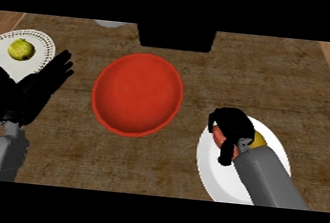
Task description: Pick the sweet potato from the plate and place it in the bowl
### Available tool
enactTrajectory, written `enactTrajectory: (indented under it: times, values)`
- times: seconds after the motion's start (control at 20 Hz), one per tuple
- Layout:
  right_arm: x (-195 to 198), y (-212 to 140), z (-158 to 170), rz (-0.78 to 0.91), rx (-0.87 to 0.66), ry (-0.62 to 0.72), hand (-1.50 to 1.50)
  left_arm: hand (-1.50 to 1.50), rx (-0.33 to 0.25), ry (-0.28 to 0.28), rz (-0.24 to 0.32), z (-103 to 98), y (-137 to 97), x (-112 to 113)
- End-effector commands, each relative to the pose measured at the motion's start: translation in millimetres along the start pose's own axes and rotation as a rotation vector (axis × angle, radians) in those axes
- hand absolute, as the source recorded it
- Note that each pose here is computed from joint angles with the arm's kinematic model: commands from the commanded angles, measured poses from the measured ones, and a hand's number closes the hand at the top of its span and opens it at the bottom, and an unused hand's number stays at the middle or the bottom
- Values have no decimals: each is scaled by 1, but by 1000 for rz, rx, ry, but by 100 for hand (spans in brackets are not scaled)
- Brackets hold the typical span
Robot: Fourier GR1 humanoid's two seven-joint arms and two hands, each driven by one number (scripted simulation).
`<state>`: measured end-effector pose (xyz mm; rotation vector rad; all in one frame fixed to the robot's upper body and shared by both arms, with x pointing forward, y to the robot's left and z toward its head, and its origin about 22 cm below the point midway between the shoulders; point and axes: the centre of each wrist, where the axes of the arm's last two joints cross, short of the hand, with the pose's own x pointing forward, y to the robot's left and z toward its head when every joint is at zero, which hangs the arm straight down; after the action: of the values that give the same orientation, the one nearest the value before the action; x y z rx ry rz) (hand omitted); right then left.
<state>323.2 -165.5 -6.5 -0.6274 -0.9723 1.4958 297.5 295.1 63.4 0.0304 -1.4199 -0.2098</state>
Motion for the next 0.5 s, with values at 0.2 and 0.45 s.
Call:
enactTrajectory:
  times: [0.2, 0.45]
  values:
    - [22, 3, 13, 12, -3, -73, 150, 0, 18, -28, -5, 8, 8, 9]
    - [2, 20, 45, -61, -96, 40, 150, 0, 17, 7, 17, 6, 11, -20]
